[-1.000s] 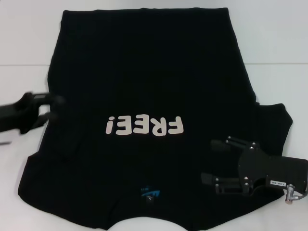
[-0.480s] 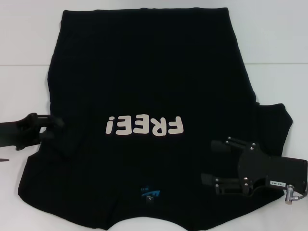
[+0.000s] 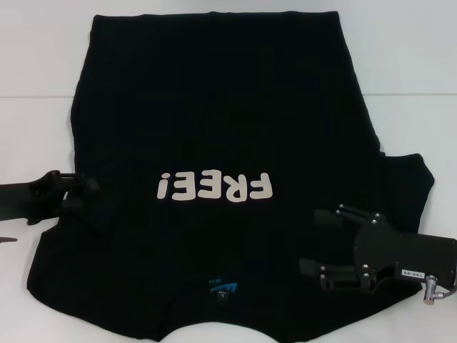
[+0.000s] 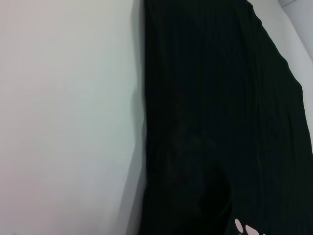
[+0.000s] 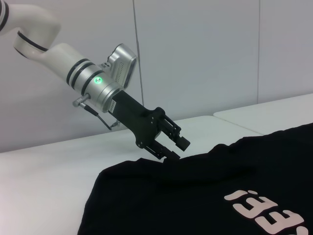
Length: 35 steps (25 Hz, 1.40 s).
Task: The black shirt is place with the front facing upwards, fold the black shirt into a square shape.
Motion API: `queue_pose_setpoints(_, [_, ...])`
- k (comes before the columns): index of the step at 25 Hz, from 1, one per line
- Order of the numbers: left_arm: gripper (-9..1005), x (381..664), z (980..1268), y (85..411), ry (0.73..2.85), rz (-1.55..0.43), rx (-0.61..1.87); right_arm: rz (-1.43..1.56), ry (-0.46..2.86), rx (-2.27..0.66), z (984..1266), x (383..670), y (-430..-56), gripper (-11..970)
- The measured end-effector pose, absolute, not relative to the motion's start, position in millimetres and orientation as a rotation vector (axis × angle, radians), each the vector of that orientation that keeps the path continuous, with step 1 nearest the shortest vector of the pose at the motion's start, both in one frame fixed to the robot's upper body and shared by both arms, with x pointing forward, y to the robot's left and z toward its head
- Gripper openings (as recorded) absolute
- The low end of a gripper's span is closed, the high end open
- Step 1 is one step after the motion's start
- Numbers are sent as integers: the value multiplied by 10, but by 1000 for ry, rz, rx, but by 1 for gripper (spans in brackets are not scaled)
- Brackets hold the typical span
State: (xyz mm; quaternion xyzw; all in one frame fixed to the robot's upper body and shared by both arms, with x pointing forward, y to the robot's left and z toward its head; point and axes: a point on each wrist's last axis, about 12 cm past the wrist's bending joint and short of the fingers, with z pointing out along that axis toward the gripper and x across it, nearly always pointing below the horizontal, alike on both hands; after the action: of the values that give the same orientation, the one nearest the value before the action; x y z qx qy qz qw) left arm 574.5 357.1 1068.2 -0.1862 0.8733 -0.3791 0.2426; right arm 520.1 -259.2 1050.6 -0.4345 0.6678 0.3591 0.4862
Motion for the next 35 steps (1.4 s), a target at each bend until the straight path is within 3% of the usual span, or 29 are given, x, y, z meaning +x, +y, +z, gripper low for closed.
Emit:
queue_pose_setpoints(10, [520, 5720, 10730, 3413, 2420, -1170, -442, 873, 1626, -1055, 10503, 5197, -2596, 941])
queue_pose_setpoints(23, [520, 5716, 10781, 2813, 2401, -1503, -303, 872, 1624, -1052, 10509, 5204, -2596, 942])
queue_pose_setpoints(30, [521, 5733, 10944, 3183, 2268, -1400, -266, 868, 1620, -1056, 10520, 5223, -2587, 942])
queue_pose_setpoints(35, [521, 5674, 10812, 3434, 2239, -1244, -385, 868, 1620, -1055, 10520, 5222, -2588, 942])
